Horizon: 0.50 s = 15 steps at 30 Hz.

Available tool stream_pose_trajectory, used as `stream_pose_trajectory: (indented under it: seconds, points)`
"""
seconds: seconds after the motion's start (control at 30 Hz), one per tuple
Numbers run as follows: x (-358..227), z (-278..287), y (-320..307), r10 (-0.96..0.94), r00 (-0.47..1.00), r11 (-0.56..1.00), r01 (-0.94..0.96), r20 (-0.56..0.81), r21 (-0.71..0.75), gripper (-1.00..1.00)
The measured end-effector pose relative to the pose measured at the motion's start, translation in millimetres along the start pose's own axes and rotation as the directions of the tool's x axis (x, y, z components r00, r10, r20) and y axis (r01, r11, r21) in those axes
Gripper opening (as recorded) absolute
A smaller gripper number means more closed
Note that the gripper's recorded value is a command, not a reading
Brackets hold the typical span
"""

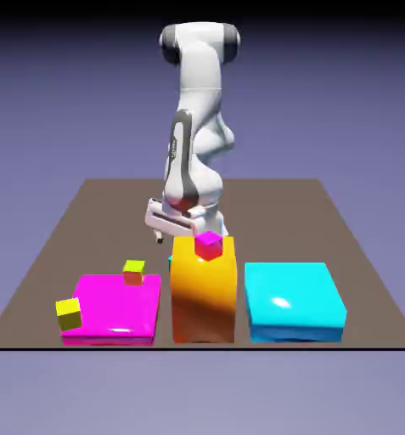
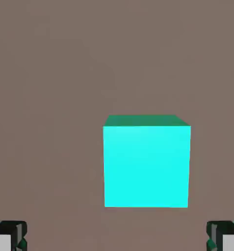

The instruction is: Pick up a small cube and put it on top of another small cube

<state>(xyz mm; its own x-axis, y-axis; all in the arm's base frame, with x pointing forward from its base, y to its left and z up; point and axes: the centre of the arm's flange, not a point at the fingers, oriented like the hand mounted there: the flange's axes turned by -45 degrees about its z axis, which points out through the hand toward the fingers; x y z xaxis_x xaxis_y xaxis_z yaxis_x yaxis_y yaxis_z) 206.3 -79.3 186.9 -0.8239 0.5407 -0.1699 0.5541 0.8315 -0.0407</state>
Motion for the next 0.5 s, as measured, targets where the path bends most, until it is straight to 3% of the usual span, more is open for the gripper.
stream_pose_trajectory:
  seconds: [0.47,0.5]
  points:
    - [20.1,57.1,13.3,-0.004,0.998,0.999,0.002,-0.055,-0.038,0.00]
    - [21.4,59.8,14.3,-0.003,0.998,0.999,0.001,-0.058,-0.041,-1.00]
